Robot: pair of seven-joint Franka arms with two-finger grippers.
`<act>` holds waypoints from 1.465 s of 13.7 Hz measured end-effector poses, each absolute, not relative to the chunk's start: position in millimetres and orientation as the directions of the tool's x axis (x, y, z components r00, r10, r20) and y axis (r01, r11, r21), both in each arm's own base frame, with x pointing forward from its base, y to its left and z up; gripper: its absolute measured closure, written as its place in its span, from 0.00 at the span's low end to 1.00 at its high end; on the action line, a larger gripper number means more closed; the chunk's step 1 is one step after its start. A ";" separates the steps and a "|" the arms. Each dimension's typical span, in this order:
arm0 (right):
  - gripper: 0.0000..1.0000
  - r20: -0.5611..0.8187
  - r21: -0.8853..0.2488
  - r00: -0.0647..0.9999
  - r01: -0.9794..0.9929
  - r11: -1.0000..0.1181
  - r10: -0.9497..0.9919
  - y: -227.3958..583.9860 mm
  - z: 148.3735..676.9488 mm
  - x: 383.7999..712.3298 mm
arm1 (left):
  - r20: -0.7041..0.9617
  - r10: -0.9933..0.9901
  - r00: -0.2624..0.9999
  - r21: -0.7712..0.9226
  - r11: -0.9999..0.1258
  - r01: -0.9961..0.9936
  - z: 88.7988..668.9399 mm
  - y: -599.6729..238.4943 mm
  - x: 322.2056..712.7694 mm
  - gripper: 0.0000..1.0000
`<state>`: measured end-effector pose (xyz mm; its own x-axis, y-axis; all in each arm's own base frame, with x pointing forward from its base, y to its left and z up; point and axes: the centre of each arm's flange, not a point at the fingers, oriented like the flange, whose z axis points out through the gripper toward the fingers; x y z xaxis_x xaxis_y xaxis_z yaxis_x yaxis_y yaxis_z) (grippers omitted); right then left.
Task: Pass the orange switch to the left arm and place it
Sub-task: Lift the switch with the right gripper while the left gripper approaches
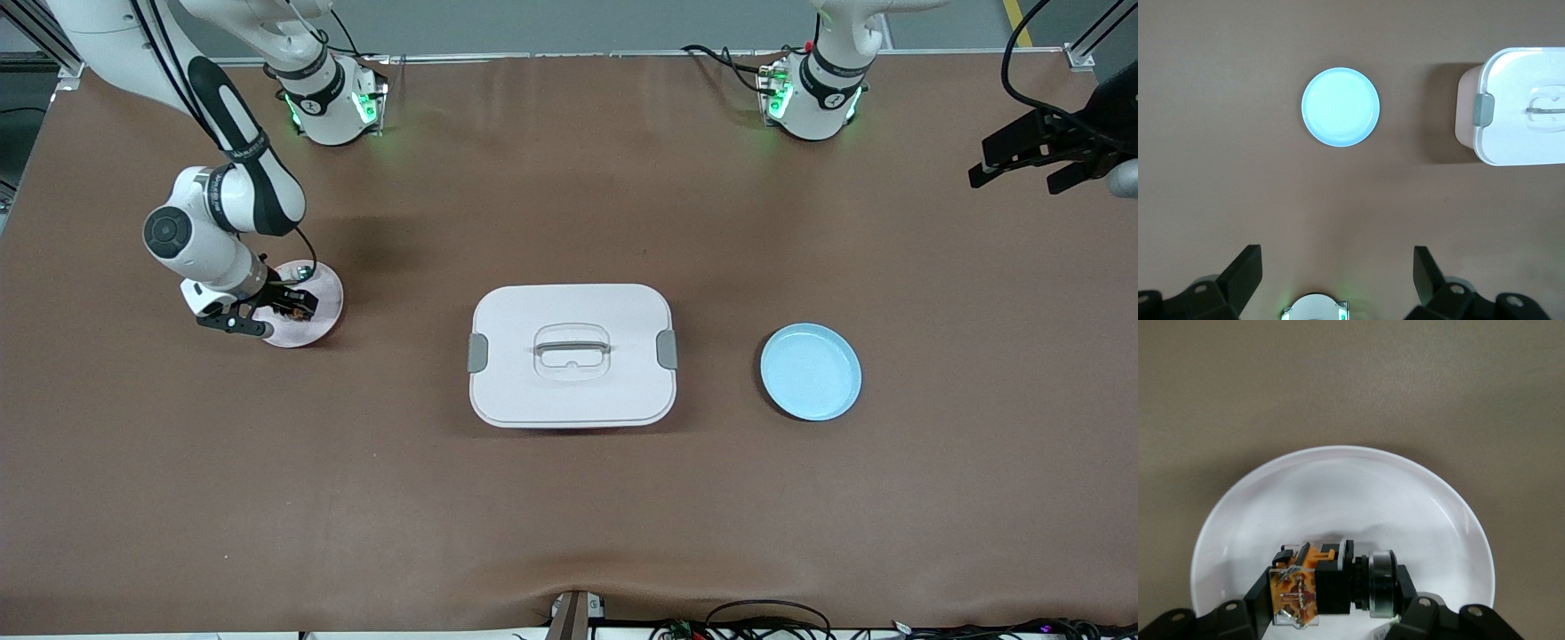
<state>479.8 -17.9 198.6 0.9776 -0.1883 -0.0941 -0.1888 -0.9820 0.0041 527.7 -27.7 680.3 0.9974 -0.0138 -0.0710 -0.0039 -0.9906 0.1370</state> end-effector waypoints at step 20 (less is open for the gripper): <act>0.27 -0.532 -0.164 0.528 -0.831 -0.531 -0.662 226.9 543.7 568.2 | 0.025 -0.030 0.999 0.089 -0.995 -0.032 642.2 -44.3 545.0 0.00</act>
